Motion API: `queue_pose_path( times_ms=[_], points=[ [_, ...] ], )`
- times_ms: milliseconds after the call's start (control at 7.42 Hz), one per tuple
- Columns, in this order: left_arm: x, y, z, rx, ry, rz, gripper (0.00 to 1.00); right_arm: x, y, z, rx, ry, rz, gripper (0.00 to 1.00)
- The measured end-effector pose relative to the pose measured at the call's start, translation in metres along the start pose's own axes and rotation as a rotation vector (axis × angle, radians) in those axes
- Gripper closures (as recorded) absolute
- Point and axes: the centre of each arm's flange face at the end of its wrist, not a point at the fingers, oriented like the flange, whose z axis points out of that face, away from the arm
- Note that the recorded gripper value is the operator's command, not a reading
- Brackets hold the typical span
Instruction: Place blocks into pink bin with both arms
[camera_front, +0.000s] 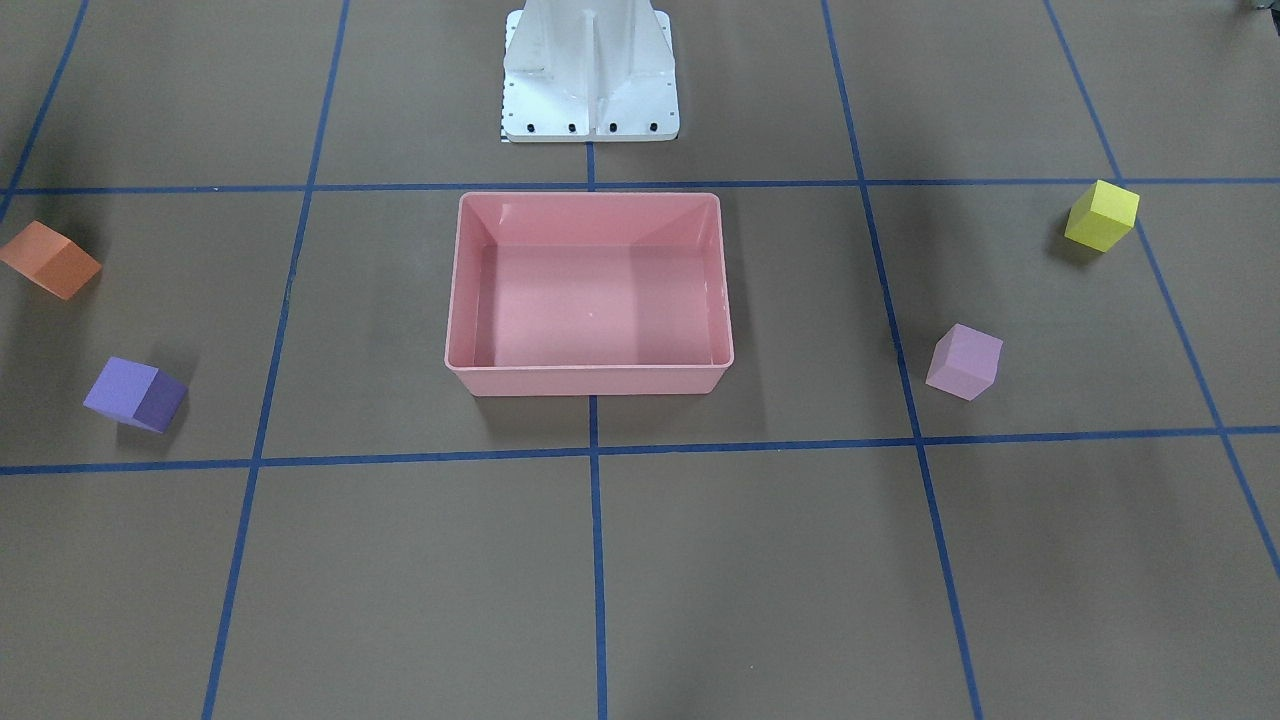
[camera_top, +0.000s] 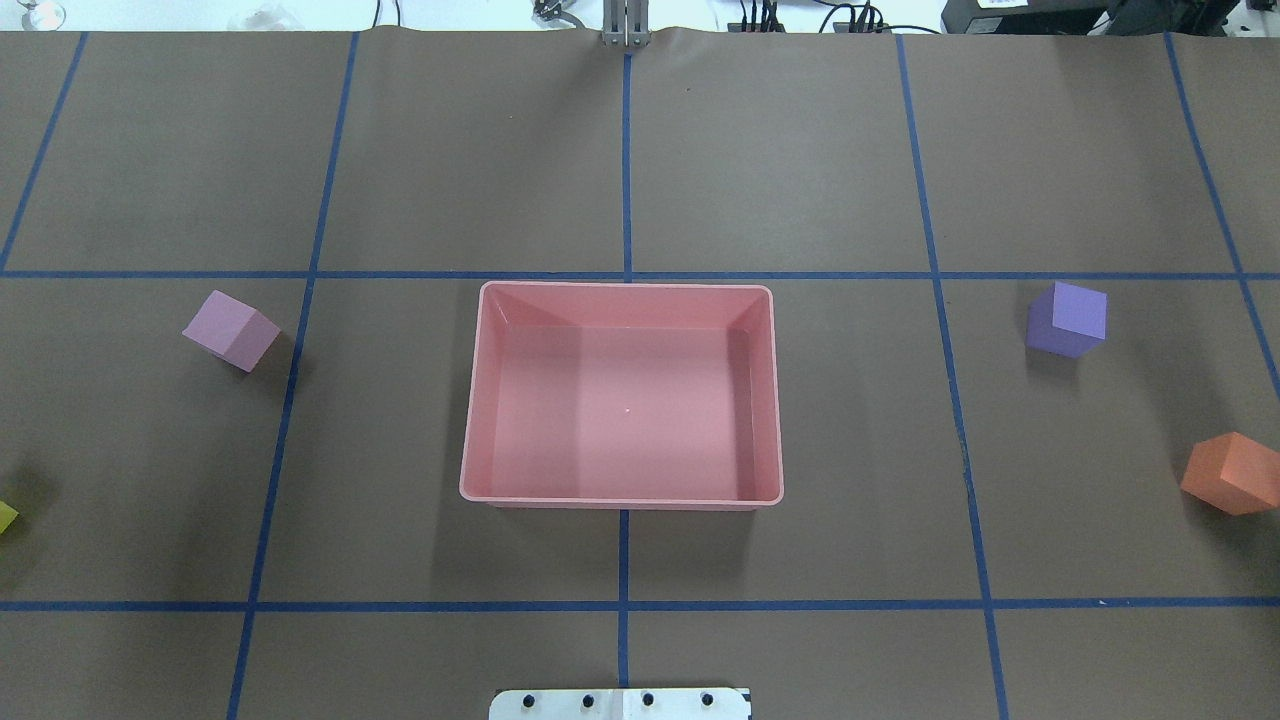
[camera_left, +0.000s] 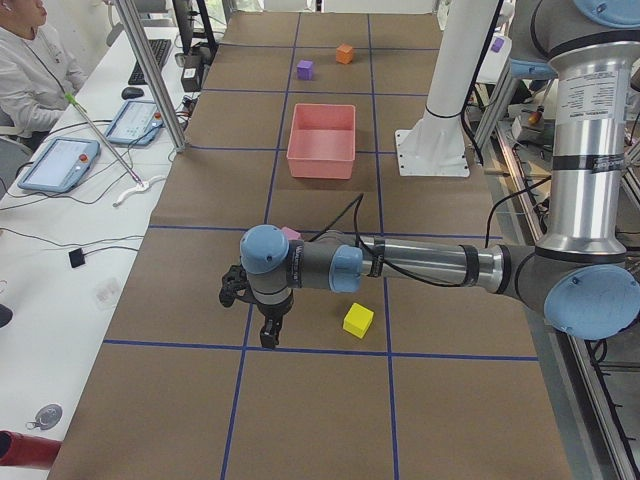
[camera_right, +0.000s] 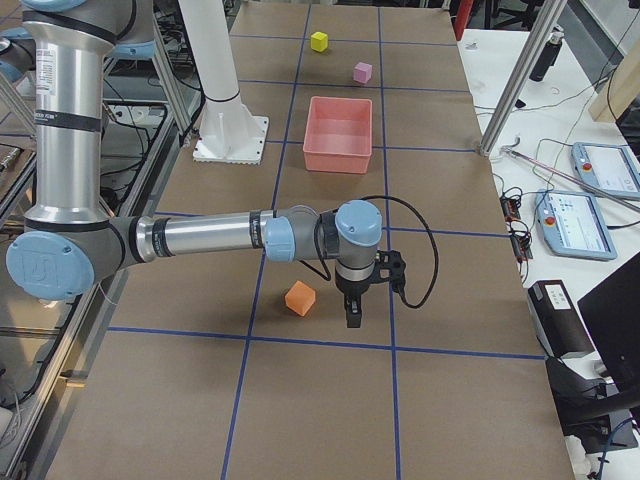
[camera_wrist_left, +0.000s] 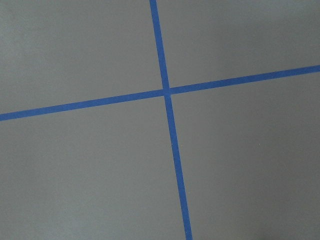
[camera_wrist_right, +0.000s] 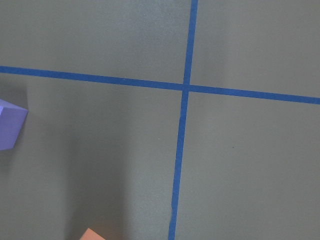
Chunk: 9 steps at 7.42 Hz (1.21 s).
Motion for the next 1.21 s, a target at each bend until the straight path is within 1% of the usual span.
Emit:
queue_pose_path(
  times_ms=[404, 539, 943, 1212],
  points=[
    [0.006, -0.003, -0.003, 0.009, 0.004, 0.015, 0.0, 0.001, 0.001, 0.001, -0.003, 0.0, 0.0, 0.0],
    [0.009, -0.006, -0.005, 0.021, 0.003, 0.031, 0.0, 0.001, 0.001, 0.001, -0.003, 0.0, 0.001, 0.0],
    [0.026, -0.024, -0.006, 0.072, 0.005, 0.108, 0.0, 0.001, 0.001, 0.001, -0.003, -0.001, 0.0, 0.0],
    [0.037, -0.035, -0.002, 0.081, 0.01, 0.142, 0.0, 0.001, 0.001, 0.002, -0.003, -0.001, -0.001, 0.0]
  ],
)
